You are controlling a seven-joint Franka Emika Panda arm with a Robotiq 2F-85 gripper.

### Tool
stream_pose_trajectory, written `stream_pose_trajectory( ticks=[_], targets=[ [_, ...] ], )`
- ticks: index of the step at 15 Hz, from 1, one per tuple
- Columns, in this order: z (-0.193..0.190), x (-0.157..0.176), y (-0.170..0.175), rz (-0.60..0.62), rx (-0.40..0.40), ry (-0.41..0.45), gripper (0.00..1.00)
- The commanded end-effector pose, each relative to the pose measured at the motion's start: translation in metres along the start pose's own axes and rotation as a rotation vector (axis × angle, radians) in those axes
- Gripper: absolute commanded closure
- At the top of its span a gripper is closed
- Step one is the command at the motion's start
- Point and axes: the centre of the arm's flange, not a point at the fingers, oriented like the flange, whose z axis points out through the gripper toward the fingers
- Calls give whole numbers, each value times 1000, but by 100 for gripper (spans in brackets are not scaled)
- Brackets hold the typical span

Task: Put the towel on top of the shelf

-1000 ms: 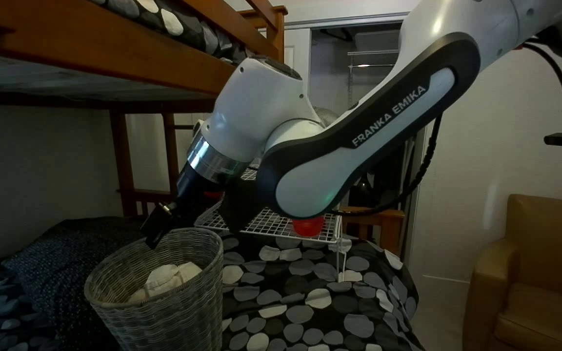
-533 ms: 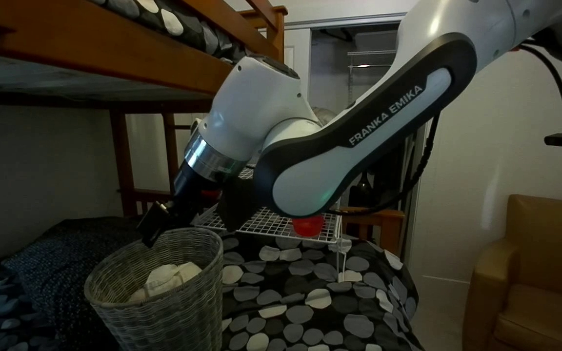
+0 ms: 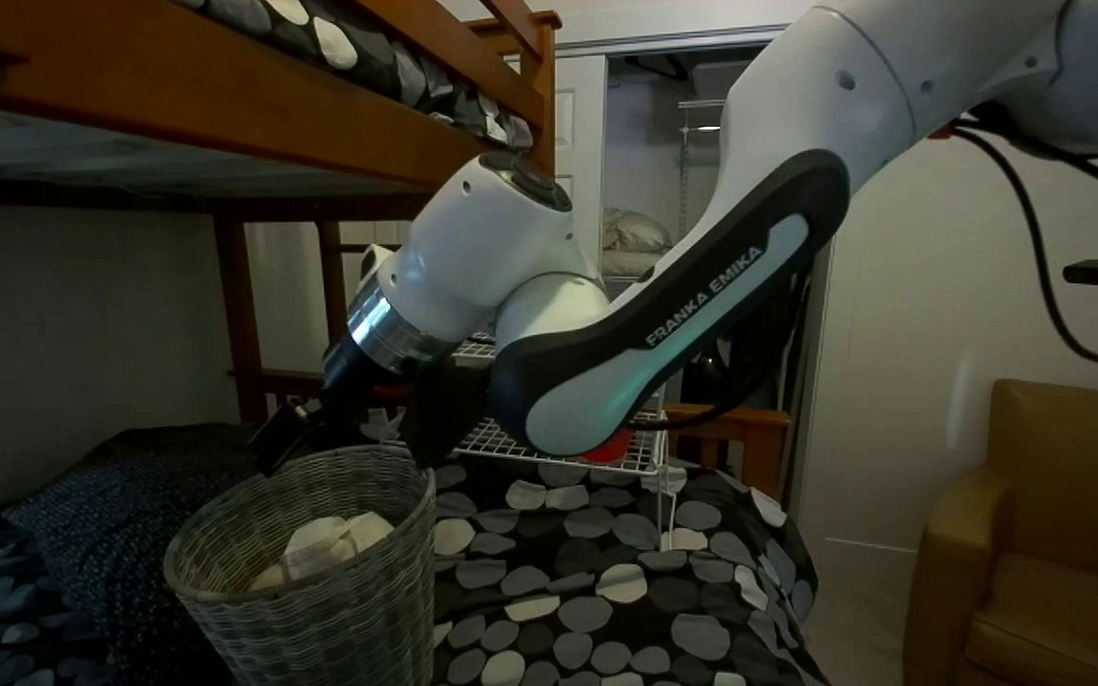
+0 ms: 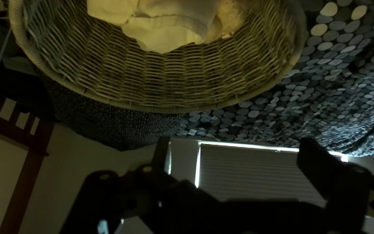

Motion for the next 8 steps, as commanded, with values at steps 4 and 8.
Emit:
stream_pose_trajectory(
  ticks=[4, 8],
  targets=[
    [96, 2, 0, 97, -77, -133, 0],
    [119, -15, 8, 143, -102, -274, 0]
  ],
)
